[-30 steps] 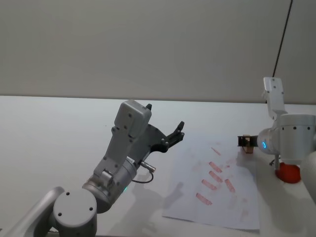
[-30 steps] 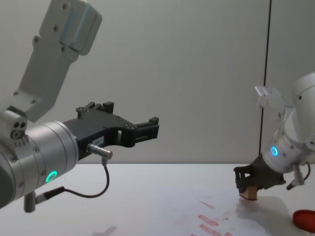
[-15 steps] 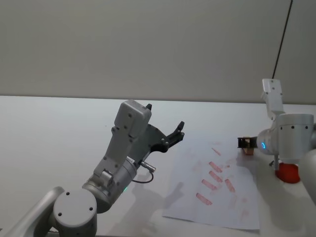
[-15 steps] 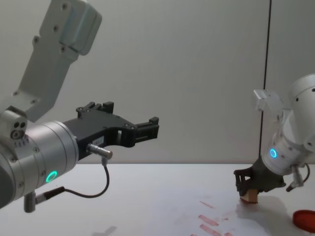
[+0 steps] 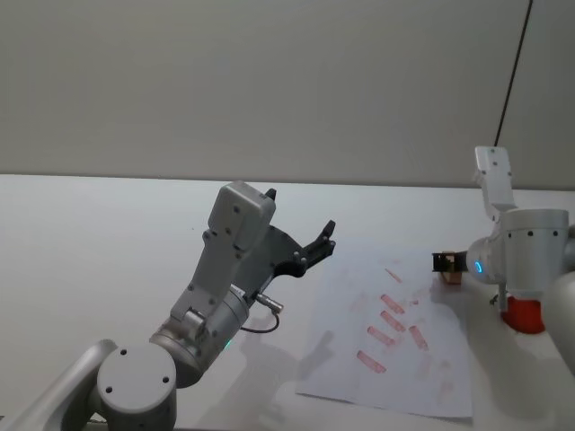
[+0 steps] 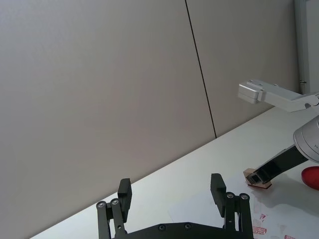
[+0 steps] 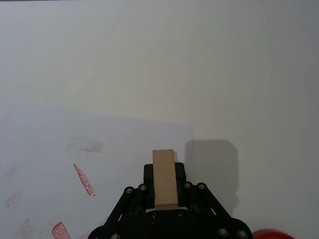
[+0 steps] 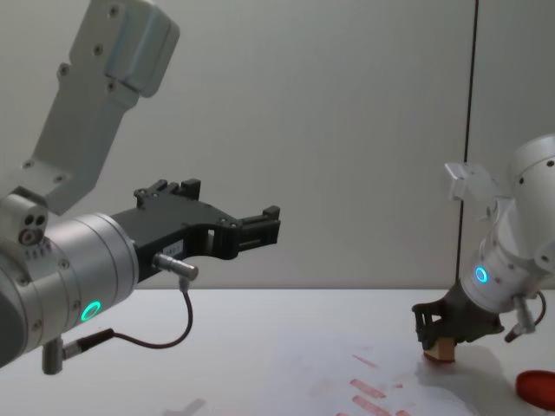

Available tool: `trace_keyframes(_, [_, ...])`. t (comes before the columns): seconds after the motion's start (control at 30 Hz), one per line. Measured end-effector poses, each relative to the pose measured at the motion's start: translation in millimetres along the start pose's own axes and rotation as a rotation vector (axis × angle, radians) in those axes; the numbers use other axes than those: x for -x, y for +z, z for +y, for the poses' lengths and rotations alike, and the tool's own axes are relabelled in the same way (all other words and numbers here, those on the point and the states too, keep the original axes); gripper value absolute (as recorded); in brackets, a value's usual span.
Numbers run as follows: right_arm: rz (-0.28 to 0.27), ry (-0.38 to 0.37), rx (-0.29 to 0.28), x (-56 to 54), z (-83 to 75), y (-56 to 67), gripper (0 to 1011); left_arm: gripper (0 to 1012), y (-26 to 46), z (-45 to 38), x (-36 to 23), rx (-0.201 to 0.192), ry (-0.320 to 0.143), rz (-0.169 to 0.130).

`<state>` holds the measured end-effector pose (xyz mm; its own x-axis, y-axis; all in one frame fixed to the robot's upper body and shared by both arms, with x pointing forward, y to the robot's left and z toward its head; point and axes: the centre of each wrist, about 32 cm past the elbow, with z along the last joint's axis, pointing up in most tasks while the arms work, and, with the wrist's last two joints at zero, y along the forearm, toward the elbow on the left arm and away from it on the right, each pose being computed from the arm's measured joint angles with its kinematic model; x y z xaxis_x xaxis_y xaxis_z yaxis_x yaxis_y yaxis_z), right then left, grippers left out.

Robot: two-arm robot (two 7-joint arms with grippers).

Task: Use the one hand to pick up the stamp and affix it onto the A4 paper.

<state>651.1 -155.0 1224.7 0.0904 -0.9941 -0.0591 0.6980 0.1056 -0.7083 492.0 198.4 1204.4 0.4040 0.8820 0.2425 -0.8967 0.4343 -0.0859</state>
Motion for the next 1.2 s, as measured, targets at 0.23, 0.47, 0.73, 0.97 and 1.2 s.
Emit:
trace_keyframes(0.23, [-0.009, -0.001, 0.002, 0.2, 0.8, -2.8, 219, 1002, 0.0, 0.0, 0.0, 0.000, 0.000, 0.000])
trace_keyframes(0.47, [-0.018, -0.001, 0.001, 0.6, 1.1, -6.6, 219, 1002, 0.0, 0.0, 0.0, 0.000, 0.000, 0.000])
trace_keyframes(0.73, [-0.033, -0.002, 0.002, 1.8, 2.2, -13.8, 218, 1002, 0.0, 0.0, 0.0, 0.000, 0.000, 0.000])
trace_keyframes(0.97, [-0.042, -0.003, 0.003, 2.6, 3.7, -19.7, 219, 1002, 0.0, 0.0, 0.0, 0.000, 0.000, 0.000])
trace_keyframes(1.2, [-0.047, -0.004, 0.003, 3.2, 6.3, -26.5, 219, 1002, 0.0, 0.0, 0.0, 0.000, 0.000, 0.000])
